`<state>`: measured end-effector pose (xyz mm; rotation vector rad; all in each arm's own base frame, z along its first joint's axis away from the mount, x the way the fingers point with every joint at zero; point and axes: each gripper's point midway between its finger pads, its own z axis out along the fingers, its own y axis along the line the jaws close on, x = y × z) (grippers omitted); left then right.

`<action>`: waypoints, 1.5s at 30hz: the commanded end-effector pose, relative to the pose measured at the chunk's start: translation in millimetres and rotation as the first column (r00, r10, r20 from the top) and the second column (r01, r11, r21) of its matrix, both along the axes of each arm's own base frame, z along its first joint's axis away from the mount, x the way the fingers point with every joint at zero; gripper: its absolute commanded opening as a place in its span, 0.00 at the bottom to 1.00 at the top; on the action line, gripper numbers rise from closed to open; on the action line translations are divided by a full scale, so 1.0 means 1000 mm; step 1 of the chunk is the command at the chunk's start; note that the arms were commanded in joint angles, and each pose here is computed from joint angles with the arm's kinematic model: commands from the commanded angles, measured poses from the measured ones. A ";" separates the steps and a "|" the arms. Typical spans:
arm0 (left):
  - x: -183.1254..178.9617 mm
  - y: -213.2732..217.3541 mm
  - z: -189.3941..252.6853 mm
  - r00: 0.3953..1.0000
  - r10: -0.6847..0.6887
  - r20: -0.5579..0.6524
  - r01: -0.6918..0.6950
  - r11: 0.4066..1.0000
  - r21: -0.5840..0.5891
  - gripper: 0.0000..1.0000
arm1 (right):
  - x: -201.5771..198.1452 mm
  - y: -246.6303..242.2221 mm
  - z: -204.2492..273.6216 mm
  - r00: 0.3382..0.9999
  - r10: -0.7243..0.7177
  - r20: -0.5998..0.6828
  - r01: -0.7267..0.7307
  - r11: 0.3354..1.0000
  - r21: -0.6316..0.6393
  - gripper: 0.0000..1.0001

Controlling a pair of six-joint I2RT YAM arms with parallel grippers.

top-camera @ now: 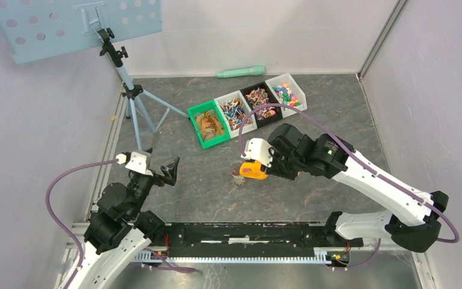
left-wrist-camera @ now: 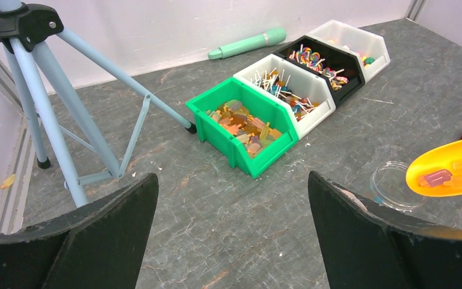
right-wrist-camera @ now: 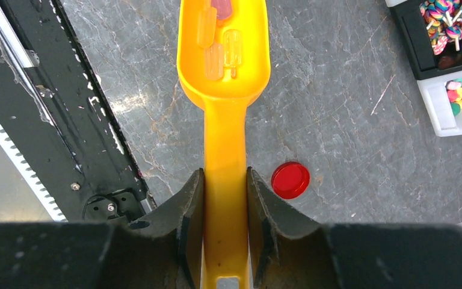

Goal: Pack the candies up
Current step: Place the fake candies in the packing bottle.

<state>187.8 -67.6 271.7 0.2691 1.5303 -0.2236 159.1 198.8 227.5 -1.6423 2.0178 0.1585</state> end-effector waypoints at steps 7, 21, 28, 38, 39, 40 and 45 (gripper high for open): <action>0.001 0.003 0.008 0.999 0.005 0.047 -0.006 1.000 0.021 1.00 | 0.004 0.008 0.023 0.999 -0.020 0.040 0.018 0.998 0.052 0.00; 0.001 0.003 0.008 0.999 0.008 0.045 -0.009 1.000 0.020 1.00 | 0.009 0.005 0.024 0.997 -0.048 0.062 0.046 0.998 0.043 0.00; 0.002 0.006 0.007 0.999 0.024 0.043 -0.024 1.000 0.017 1.00 | 0.009 0.006 0.021 0.997 -0.044 0.056 0.042 0.998 0.036 0.00; 0.001 0.006 0.008 0.999 0.024 0.042 -0.024 1.000 0.010 1.00 | 0.007 0.007 0.012 0.998 -0.045 0.036 0.044 0.999 0.027 0.00; 0.001 0.006 0.008 0.999 0.023 0.042 -0.023 1.000 0.011 1.00 | 0.007 0.008 0.014 0.998 -0.045 0.035 0.044 0.999 0.029 0.00; 0.001 0.006 0.008 0.999 0.023 0.043 -0.023 1.000 0.010 1.00 | 0.006 0.008 0.016 0.999 -0.041 0.036 0.040 0.999 0.035 0.00; 0.001 0.003 0.008 0.999 0.007 0.045 -0.008 1.000 0.015 1.00 | 0.008 0.009 0.027 0.998 -0.046 0.053 0.043 0.998 0.048 0.00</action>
